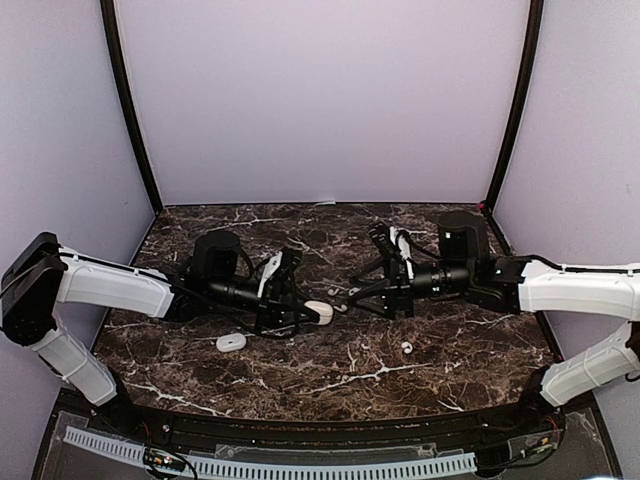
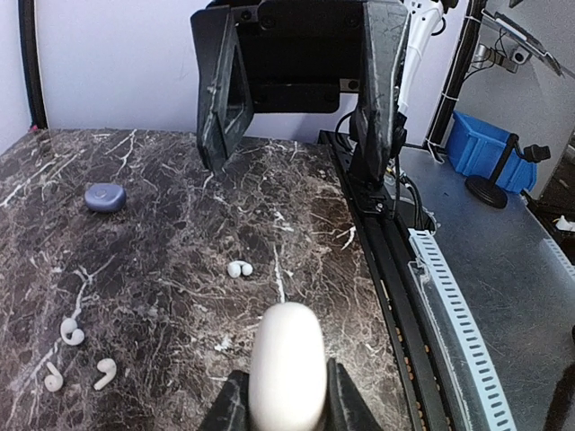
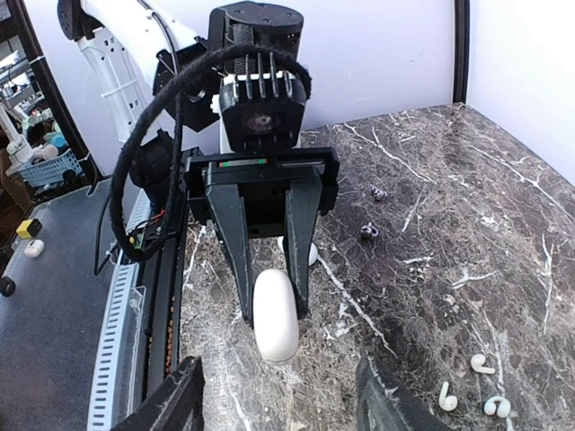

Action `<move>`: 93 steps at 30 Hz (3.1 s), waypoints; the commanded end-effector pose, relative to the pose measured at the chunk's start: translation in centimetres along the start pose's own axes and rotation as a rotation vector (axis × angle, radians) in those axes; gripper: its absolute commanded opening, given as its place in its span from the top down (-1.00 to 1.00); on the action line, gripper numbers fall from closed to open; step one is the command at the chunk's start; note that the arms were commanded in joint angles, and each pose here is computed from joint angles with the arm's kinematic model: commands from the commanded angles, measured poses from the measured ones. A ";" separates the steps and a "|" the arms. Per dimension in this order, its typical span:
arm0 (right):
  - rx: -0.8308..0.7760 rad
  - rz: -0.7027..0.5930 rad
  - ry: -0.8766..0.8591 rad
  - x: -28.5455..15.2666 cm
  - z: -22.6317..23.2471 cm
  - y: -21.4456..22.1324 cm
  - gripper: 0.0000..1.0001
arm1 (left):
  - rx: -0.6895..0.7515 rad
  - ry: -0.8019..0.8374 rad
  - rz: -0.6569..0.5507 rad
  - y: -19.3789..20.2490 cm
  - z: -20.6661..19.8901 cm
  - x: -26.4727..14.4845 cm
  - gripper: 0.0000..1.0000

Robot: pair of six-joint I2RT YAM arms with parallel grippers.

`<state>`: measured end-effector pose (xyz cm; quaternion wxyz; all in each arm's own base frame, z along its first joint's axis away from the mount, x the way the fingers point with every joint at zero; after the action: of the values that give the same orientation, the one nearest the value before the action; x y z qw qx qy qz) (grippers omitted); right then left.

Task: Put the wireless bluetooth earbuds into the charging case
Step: Pass from the left arm to the right, then pass from the right arm to the left

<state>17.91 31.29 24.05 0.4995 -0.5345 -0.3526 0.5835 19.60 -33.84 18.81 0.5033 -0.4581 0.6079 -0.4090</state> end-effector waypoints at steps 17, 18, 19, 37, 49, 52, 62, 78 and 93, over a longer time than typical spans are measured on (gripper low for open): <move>-0.249 0.214 -0.049 5.4 0.9 1.7 0.22 | 0.130 0.066 -0.006 -0.2 -2.0 -0.9 0.61; -0.248 0.213 -0.042 5.5 0.8 1.7 0.21 | 0.136 0.071 -0.007 -0.2 -2.1 -0.9 0.61; -0.247 0.212 -0.033 5.6 0.7 1.7 0.20 | 0.144 0.075 -0.008 -0.1 -2.1 -1.0 0.61; -0.190 0.221 -0.054 6.7 0.5 1.9 0.33 | 0.171 0.063 -0.016 0.0 -2.2 -1.1 0.62; -0.150 0.217 -0.030 7.7 -0.1 1.6 0.65 | 0.161 0.033 -0.012 0.1 -1.9 -1.1 0.60; -0.147 0.213 -0.027 7.6 -0.2 1.5 0.70 | 0.157 0.028 -0.006 0.5 -2.0 -1.2 0.31; -0.138 0.130 -0.067 6.1 0.3 0.6 0.73 | 0.170 -0.032 -0.079 1.5 -2.9 -2.7 -0.40; -0.140 0.111 -0.106 6.0 0.8 0.4 0.75 | 0.129 -0.031 -0.090 0.7 -1.8 -1.8 0.09; -0.138 0.108 -0.111 6.1 0.8 0.4 0.66 | 0.134 -0.001 -0.102 0.3 -2.1 -1.7 0.57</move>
<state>17.26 37.24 20.65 0.3965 -0.5531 -0.3688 0.6331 17.97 -31.54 17.70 0.5232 -0.4639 0.5657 -0.4371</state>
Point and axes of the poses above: each gripper's point midway between its finger pads, its own x axis out along the fingers, its own z axis along the line the jaws close on, y = z × x, the point moved 4 cm from there along -x, back along the fingers
